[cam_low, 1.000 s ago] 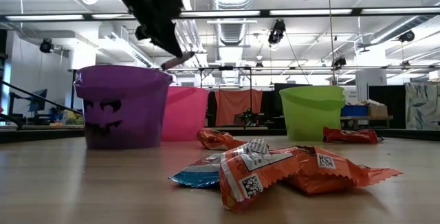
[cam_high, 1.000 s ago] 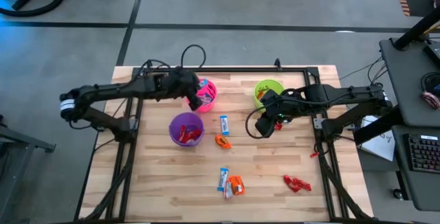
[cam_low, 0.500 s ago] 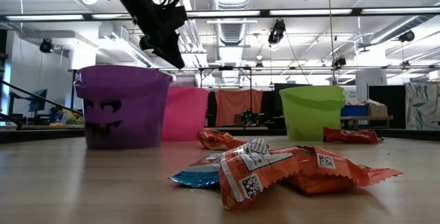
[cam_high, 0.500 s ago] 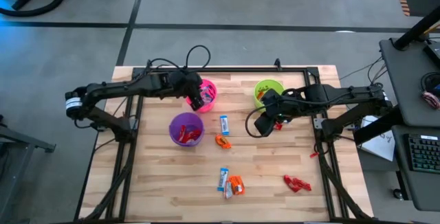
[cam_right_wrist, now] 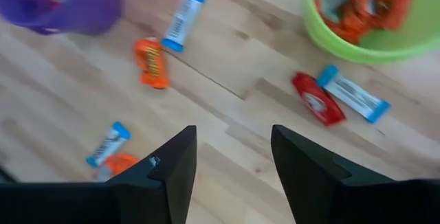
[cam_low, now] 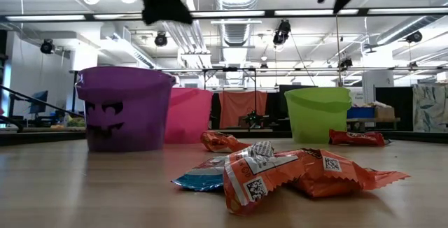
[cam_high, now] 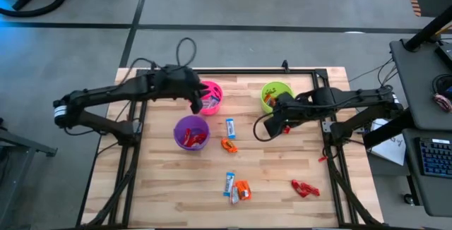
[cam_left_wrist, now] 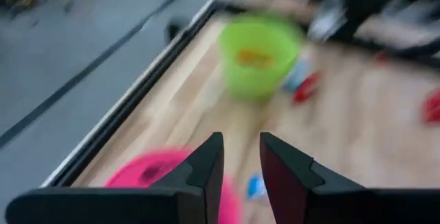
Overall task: Sort candy
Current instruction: Put the red chocolate into the purple bucket
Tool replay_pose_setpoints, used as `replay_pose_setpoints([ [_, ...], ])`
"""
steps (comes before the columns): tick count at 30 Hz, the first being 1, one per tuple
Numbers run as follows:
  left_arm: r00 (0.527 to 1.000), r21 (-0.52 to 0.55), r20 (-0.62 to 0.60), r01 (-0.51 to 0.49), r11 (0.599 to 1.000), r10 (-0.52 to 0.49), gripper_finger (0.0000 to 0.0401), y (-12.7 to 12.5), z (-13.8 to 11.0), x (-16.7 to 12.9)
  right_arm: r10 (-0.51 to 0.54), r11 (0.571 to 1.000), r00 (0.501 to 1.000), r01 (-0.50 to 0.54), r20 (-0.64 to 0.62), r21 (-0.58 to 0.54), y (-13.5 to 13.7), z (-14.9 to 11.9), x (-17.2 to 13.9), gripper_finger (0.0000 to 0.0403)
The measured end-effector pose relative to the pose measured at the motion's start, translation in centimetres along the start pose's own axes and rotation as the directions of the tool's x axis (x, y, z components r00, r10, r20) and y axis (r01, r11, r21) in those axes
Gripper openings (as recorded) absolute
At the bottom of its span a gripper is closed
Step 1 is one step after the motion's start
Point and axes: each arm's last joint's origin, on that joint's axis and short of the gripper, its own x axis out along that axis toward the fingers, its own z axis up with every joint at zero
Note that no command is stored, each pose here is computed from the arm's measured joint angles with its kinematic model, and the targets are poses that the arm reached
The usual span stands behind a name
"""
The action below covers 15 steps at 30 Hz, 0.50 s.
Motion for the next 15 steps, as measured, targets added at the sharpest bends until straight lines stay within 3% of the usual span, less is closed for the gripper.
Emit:
replay_pose_setpoints([
  [4,0.984,-0.036,0.152,0.101,0.994,-0.094,0.0078,-1.7,1.1,-3.2,-0.077,0.996,0.997,0.078,-0.031,0.037,-0.7,-0.7,1.8,0.0193],
  [10,0.953,-0.081,0.246,0.2,0.976,-0.175,0.0078,-3.9,1.3,-6.9,-0.195,0.972,0.974,0.207,-0.113,0.111,-2.2,-1.9,5.2,0.0205],
  [12,0.949,-0.086,0.262,0.207,0.975,-0.178,0.0078,-4.6,1.2,-7.6,-0.218,0.972,0.968,0.227,-0.121,0.059,-2.7,-2.2,6.2,0.0208],
  [15,0.945,-0.085,0.28,0.197,0.977,-0.167,0.0078,-5.3,1.1,-8.4,-0.187,0.979,0.973,0.173,-0.132,-0.11,-3.0,-2.4,8.1,0.021],
])
